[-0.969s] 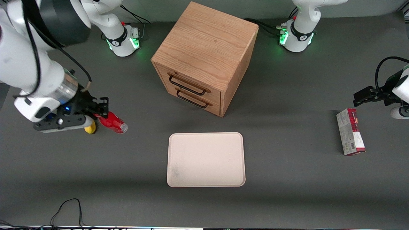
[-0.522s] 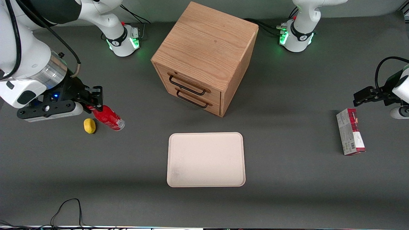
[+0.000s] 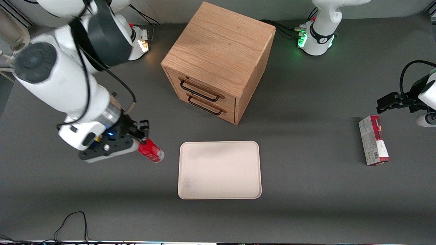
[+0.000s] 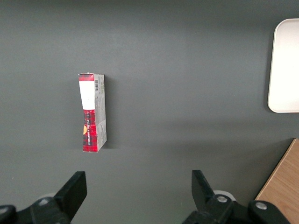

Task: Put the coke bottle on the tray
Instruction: 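Lift the bottle and carry it over the cream tray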

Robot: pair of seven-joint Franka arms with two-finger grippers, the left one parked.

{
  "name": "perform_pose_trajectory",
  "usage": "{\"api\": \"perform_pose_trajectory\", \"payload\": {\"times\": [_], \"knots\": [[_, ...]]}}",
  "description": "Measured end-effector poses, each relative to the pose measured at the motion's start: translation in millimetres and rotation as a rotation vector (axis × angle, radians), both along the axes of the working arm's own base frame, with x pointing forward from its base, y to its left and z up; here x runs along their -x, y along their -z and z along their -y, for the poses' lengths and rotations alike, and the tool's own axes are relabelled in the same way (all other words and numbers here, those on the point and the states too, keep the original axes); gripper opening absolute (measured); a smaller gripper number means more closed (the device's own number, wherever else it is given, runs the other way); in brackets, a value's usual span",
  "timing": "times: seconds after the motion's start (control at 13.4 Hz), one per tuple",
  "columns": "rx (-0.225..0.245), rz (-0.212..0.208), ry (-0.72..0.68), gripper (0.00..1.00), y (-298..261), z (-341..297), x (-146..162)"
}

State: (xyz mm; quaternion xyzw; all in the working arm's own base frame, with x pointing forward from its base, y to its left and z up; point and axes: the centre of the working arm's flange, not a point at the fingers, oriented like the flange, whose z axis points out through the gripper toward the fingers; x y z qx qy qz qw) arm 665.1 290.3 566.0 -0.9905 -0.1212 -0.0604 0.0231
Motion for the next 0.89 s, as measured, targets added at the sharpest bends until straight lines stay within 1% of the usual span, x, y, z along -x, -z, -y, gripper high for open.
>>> {"api": "perform_pose_trajectory", "payload": {"times": [0.07, 0.15, 0.22, 0.3, 0.45, 0.6, 0.67, 0.82, 0.89], "knots": [[0.015, 0.008, -0.022, 0.32, 9.8, -16.0, 0.6], [0.042, 0.023, -0.051, 0.32, 16.7, -35.3, 5.1], [0.068, 0.034, -0.083, 0.32, 20.7, -55.8, 13.3], [0.082, 0.042, -0.108, 0.32, 21.6, -71.8, 21.2], [0.084, 0.055, -0.125, 0.32, 18.9, -82.5, 26.8], [0.073, 0.078, -0.117, 0.32, 18.3, -78.9, 20.7], [0.071, 0.083, -0.113, 0.32, 25.1, -77.5, 15.4], [0.072, 0.083, -0.109, 0.32, 59.9, -79.1, -0.7], [0.076, 0.076, -0.109, 0.32, 83.5, -81.8, -8.3]]}}
